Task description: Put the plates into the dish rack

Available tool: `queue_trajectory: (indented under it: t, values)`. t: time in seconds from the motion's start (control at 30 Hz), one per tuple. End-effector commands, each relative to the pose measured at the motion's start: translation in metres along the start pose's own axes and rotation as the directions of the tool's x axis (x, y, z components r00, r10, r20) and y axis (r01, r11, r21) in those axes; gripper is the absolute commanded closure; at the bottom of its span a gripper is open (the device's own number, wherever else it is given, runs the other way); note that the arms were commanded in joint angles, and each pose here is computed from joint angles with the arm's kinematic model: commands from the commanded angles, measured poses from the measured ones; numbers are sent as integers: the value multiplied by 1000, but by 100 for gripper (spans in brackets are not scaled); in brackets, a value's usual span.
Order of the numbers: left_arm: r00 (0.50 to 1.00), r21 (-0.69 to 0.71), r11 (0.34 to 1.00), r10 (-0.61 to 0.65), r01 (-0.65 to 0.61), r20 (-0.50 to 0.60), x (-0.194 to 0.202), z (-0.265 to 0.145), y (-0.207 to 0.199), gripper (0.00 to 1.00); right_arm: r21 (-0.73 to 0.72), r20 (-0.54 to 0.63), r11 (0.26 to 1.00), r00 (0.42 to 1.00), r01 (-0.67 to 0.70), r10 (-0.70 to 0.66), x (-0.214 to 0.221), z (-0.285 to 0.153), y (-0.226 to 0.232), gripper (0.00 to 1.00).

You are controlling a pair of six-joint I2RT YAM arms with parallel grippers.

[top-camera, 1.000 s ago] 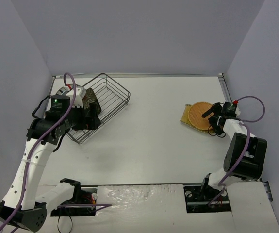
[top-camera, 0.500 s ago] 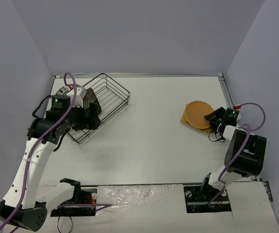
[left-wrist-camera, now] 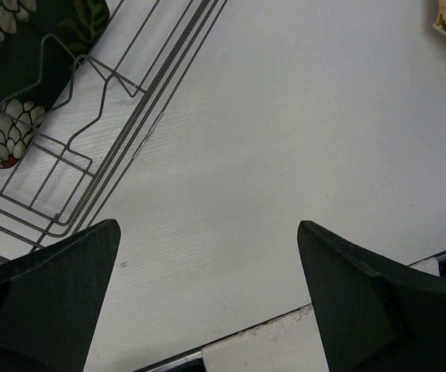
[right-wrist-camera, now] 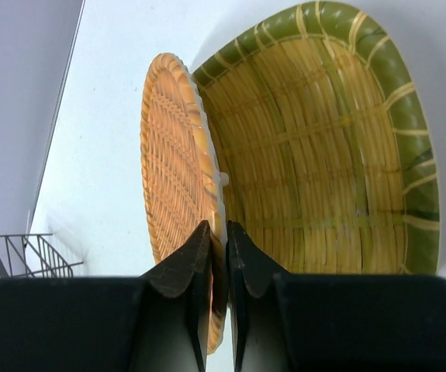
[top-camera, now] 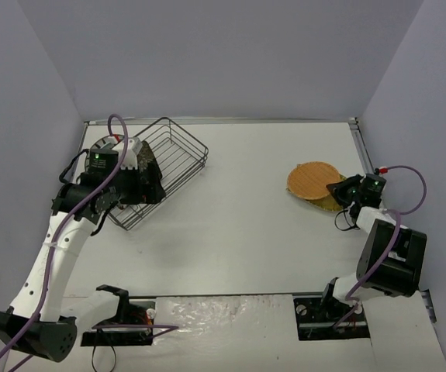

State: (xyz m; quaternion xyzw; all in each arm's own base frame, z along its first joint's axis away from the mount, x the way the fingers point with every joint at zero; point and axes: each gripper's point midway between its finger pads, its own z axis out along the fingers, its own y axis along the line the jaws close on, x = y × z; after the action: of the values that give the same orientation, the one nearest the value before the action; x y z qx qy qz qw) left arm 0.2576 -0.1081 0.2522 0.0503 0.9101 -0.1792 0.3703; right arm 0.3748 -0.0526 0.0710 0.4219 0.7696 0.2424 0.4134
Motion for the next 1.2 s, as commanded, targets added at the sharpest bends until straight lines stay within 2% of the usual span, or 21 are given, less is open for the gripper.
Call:
queue_trajectory:
  t: [0.0,0.13,0.33,0.47,0.7,0.93,1.17]
  values:
    - [992,96,995,-48,38,112,-37,-3,-24,3,-160,20,985,998,58,-55,-17,-19,57,100]
    - [987,182,980,-108,85,121,-48,4,-43,3,-321,14,944,997,78,-77,-11,-37,105,100]
    - [966,314,937,-211,155,151,-72,14,-74,3,-596,-45,791,977,141,-208,39,-72,189,100]
    - [938,416,882,-309,220,159,-88,22,-96,3,-765,-114,640,963,72,-244,81,-108,237,100]
    - [924,492,837,-353,241,149,-94,35,-123,4,-894,-206,444,934,-58,-292,138,-156,290,100]
    - [927,508,824,-356,250,121,-88,40,-136,17,-923,-274,347,914,-163,-300,164,-179,308,100]
    - [919,529,805,-378,269,108,-84,40,-140,50,-923,-291,342,903,-177,-318,176,-179,309,100]
